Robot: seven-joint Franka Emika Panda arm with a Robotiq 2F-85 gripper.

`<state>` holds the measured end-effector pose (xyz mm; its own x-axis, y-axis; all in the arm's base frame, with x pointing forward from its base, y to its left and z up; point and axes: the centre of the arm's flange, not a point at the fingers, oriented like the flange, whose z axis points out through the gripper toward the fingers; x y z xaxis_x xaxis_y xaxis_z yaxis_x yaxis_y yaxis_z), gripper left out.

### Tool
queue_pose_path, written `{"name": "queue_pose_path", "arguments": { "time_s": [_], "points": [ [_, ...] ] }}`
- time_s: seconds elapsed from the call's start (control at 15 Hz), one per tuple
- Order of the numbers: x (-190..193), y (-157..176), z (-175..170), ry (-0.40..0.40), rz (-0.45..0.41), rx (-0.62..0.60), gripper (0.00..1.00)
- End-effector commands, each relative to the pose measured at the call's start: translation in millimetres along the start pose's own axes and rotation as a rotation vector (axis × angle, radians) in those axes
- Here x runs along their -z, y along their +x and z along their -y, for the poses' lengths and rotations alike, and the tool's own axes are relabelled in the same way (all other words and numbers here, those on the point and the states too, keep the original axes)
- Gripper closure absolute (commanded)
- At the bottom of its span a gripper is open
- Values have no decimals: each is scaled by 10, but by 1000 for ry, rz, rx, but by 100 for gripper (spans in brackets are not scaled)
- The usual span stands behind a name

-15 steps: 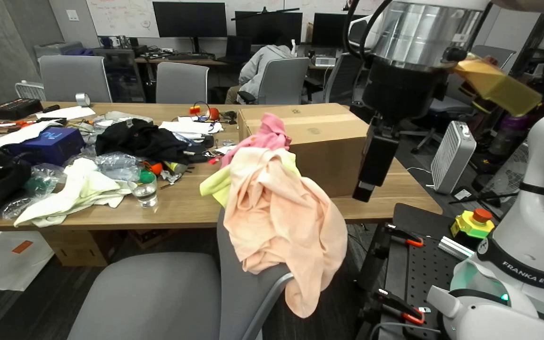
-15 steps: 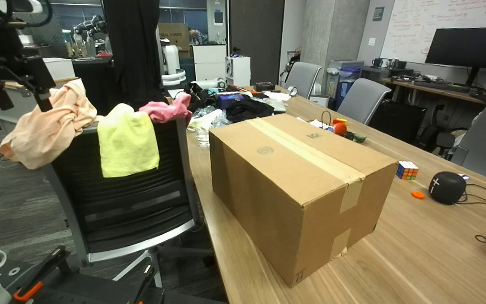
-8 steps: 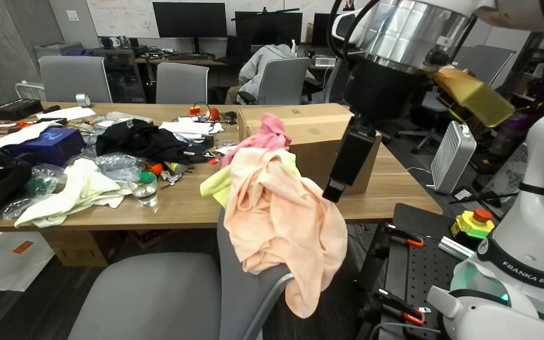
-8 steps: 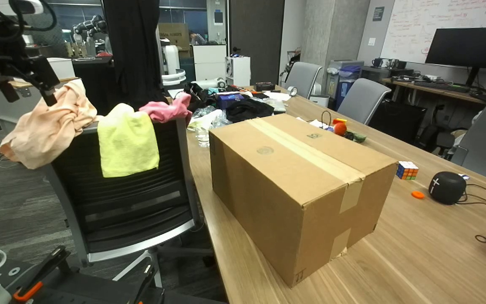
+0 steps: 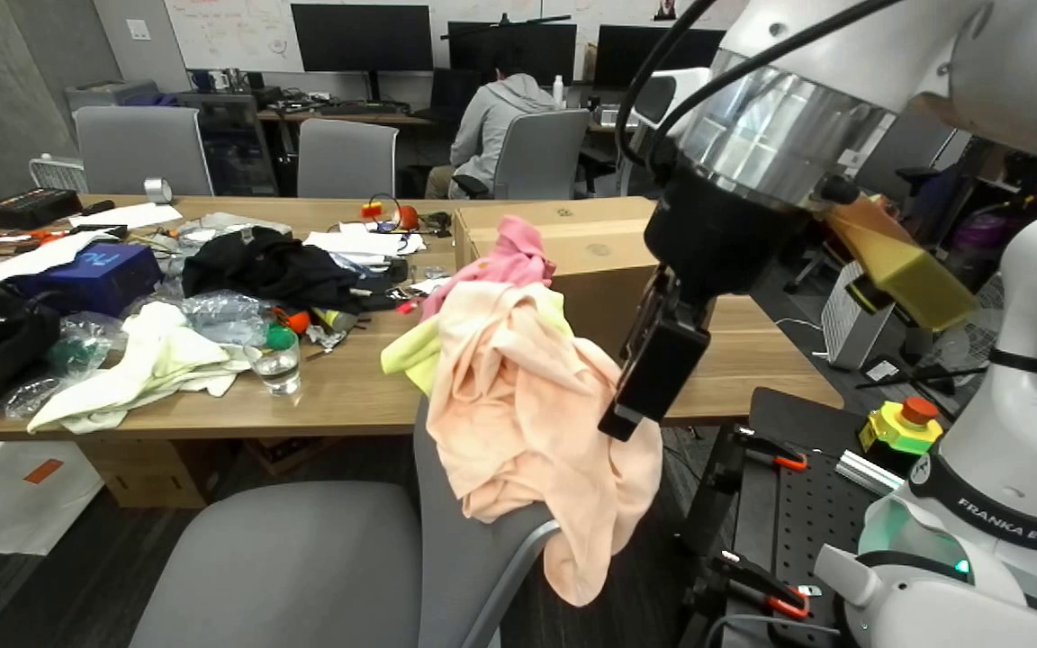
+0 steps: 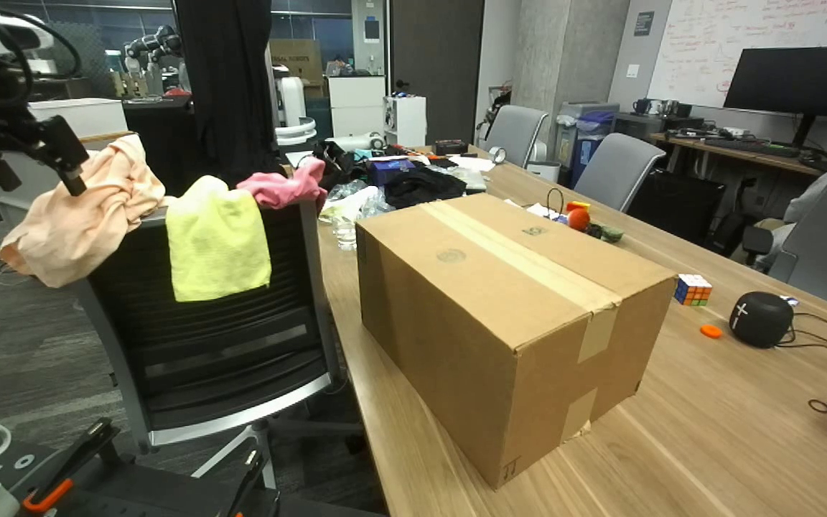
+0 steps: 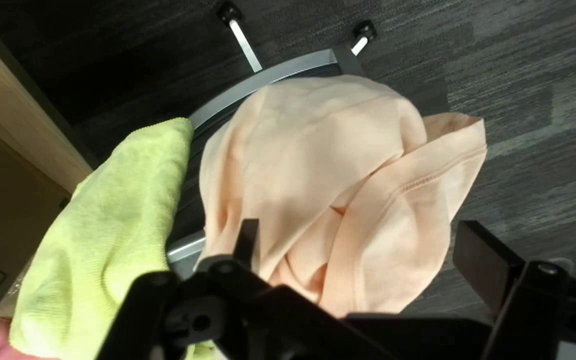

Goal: Remove all the clothes from the chair and put them on top of the box

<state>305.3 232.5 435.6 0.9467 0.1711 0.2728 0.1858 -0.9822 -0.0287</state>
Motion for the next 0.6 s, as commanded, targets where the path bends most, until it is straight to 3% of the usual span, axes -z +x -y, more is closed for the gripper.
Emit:
{"name": "queue_pose_path", "arguments": {
  "time_s": [0.0, 0.2, 0.53],
  "points": [
    [-78, -116, 204, 6, -31, 27, 0],
    [-119, -156, 293, 5, -51, 46, 0],
    [-188, -131, 305, -39, -177, 64, 0]
  ]
}}
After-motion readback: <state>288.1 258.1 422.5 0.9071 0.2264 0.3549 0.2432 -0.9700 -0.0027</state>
